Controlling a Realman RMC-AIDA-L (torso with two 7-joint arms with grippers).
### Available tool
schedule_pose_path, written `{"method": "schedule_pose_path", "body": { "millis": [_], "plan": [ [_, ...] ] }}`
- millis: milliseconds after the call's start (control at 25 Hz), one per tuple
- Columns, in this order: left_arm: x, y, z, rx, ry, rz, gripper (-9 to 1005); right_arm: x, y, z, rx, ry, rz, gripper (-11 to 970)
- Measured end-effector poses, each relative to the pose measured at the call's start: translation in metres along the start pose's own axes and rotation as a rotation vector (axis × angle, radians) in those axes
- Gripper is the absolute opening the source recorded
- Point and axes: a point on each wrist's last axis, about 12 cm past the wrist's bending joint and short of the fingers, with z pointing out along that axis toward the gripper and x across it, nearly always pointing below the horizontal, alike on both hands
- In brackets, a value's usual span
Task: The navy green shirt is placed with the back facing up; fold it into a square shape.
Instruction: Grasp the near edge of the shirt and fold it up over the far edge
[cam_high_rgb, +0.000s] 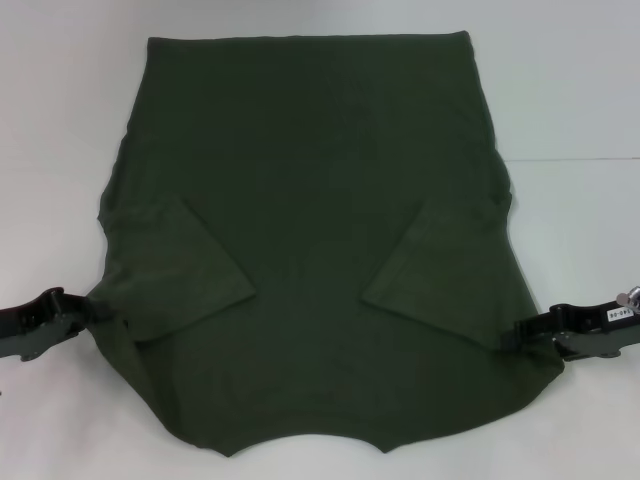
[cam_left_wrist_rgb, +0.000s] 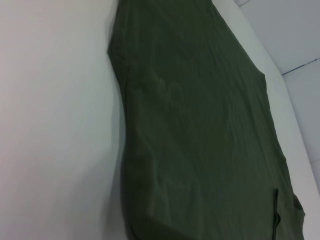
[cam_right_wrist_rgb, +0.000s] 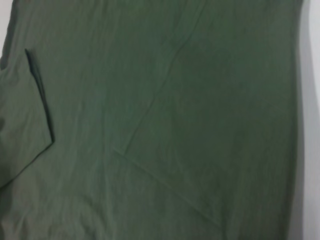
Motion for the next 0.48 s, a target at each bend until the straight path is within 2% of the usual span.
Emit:
{"method": "schedule_pose_path", "body": {
  "millis": [120,480],
  "plan": [
    [0.0001,-0.0002,0.0,0.001,0.002,0.001,51,0.0001,0.0,0.0011,0.003,-0.003,-0.001,585],
    [0.0005,-0.0003,0.0003,0.002,0.002,0.005,60,0.0001,-0.0003,0.0024,0.013,-0.003,-0.007,565]
  ]
}}
